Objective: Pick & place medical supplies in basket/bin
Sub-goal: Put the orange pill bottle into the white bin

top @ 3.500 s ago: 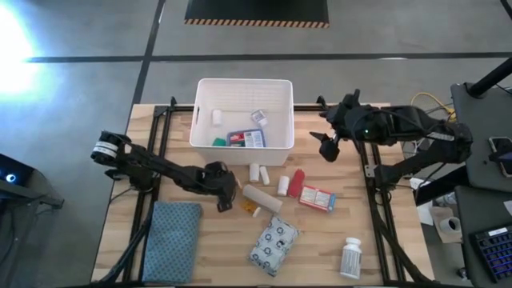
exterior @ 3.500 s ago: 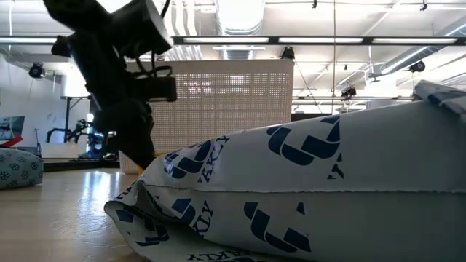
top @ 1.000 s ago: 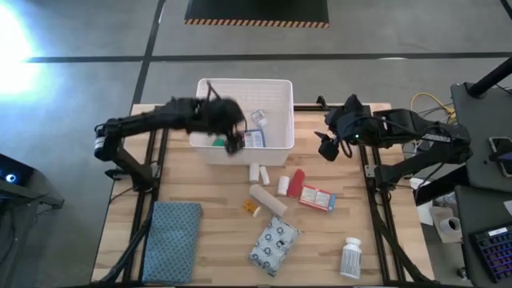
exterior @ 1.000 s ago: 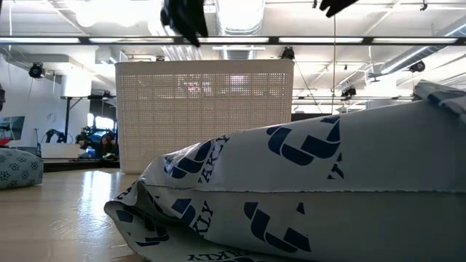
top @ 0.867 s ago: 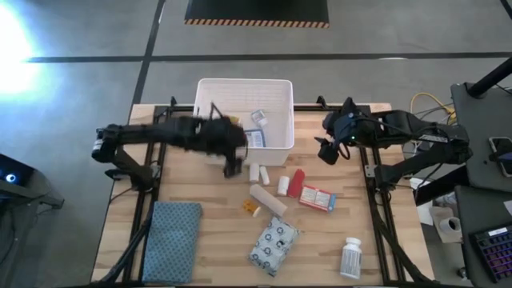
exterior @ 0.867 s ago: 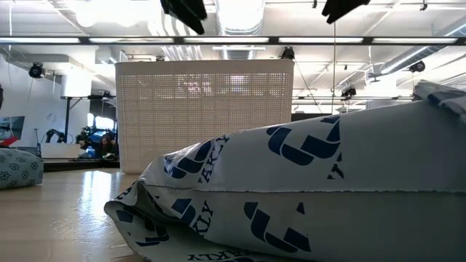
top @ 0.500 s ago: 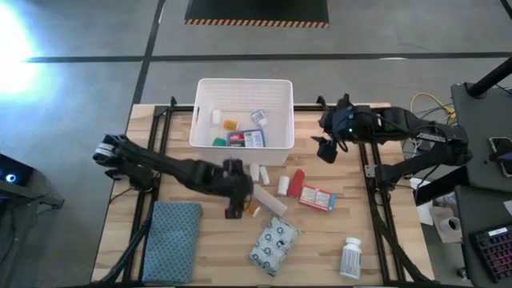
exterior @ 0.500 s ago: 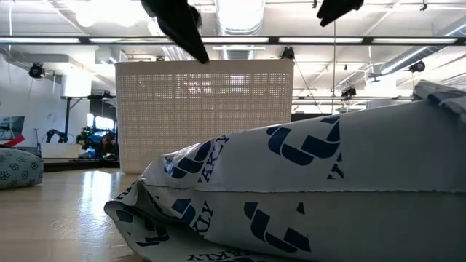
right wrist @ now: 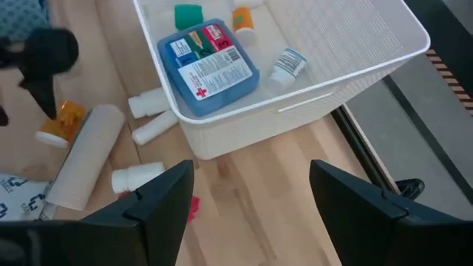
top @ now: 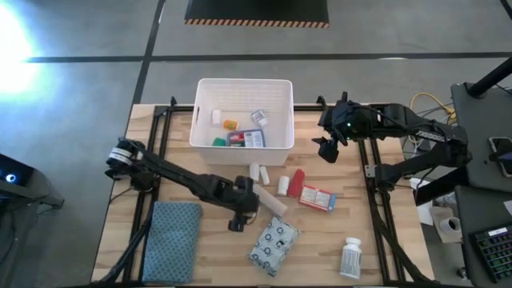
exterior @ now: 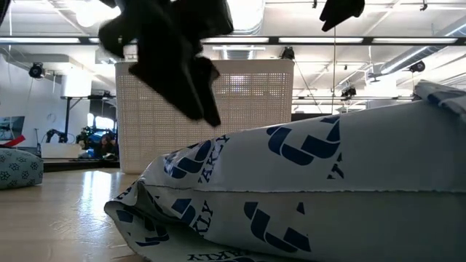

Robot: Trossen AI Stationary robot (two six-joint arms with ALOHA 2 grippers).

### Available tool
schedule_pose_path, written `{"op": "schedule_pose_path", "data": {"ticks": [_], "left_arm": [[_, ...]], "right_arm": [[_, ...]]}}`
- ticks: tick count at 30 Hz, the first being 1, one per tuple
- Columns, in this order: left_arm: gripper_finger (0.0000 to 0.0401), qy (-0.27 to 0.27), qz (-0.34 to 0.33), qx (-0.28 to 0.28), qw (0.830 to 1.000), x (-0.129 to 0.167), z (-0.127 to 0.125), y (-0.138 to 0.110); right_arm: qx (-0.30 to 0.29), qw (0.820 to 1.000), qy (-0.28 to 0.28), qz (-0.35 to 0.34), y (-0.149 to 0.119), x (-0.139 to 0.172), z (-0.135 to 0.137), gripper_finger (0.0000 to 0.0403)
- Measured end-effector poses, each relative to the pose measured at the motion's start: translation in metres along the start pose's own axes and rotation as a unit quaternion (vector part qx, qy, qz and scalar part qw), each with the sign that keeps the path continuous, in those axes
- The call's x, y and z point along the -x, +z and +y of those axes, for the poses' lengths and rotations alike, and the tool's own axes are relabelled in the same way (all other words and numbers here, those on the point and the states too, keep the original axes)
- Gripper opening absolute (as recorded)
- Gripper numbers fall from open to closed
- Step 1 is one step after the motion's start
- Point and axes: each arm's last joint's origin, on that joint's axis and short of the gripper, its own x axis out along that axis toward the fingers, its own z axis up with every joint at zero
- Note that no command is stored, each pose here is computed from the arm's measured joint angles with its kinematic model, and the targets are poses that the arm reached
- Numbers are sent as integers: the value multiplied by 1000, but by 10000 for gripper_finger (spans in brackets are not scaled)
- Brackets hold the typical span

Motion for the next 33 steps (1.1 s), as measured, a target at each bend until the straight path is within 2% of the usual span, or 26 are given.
{"op": "schedule_pose_path", "data": {"ticks": [7, 14, 24, 28, 33], "left_arm": [[265, 8, 39, -23, 999, -28, 3, -6], [261, 6, 72, -24, 997, -38, 2, -20], [170, 11, 94, 34, 995, -37, 3, -24], [160, 15, 104, 80, 991, -22, 1, -20], [169, 17, 89, 123, 988, 27, -7, 2]], "right_arm": [[4, 1000, -4, 0, 0, 0, 0, 260], [1, 1000, -7, -1, 0, -1, -2, 254], [-14, 999, -33, -4, 2, -2, -10, 254], [-15, 999, -35, -4, 2, -2, -12, 249], [-15, 999, -35, -4, 2, -2, -12, 250]]}}
